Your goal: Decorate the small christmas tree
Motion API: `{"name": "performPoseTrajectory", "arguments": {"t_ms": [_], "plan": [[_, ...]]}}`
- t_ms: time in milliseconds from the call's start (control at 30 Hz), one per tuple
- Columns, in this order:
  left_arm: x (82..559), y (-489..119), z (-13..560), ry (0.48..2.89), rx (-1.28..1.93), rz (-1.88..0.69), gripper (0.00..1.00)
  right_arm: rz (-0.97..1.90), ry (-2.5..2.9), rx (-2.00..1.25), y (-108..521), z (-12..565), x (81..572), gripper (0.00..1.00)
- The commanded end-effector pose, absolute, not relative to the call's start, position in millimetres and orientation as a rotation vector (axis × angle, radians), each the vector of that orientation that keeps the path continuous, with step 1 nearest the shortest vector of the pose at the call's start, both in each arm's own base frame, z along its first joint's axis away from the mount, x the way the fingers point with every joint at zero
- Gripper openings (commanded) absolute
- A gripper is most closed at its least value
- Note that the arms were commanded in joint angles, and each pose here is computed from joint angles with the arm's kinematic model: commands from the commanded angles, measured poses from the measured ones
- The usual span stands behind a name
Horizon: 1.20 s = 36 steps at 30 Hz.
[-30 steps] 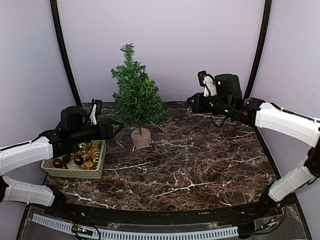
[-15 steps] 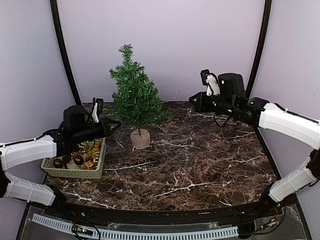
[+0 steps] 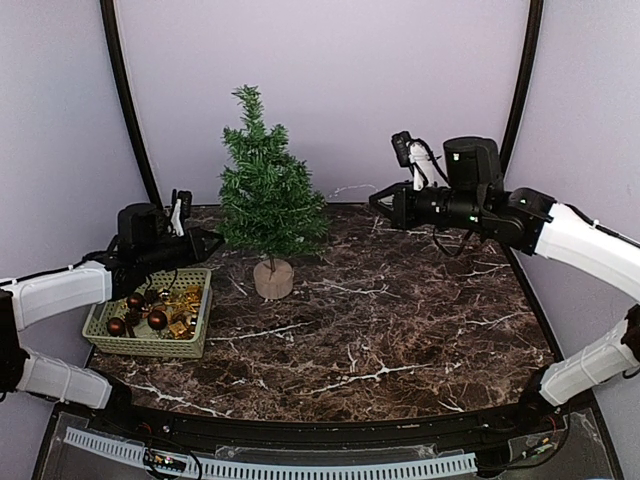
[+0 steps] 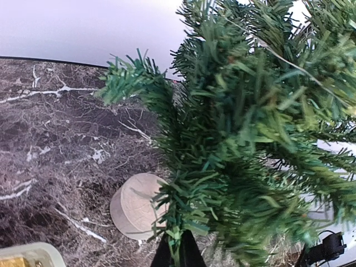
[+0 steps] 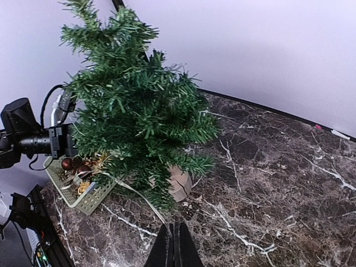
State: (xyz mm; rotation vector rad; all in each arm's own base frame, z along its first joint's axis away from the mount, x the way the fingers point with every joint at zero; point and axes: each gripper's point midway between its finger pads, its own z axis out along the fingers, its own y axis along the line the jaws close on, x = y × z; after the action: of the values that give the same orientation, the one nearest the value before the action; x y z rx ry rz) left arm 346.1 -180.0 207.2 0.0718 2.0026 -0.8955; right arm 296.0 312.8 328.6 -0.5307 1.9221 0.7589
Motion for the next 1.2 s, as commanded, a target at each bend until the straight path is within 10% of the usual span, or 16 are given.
{"name": "performPoseTrajectory", "arguments": {"t_ms": [0,800,967,1167], "plan": [[355.3,-185.3,226.6,1.926,0.198,-0.909,0.00,0.734,1.836,-0.494,311.1,365.1,303.1,0.00],[382.7,-160.6,198.6,1.957,0.224,-0.772,0.01,0.823,1.787,-0.710,371.7,367.7,295.6,0.00],[377.7,-148.6,214.6,1.939,0.180,-0.706,0.55,0.761,1.817,-0.641,369.9,365.9,307.8,0.00],[338.4,-130.3,258.3,1.843,0.119,-0.562,0.73,0.785,1.806,-0.615,374.6,369.3,311.4,0.00]]}}
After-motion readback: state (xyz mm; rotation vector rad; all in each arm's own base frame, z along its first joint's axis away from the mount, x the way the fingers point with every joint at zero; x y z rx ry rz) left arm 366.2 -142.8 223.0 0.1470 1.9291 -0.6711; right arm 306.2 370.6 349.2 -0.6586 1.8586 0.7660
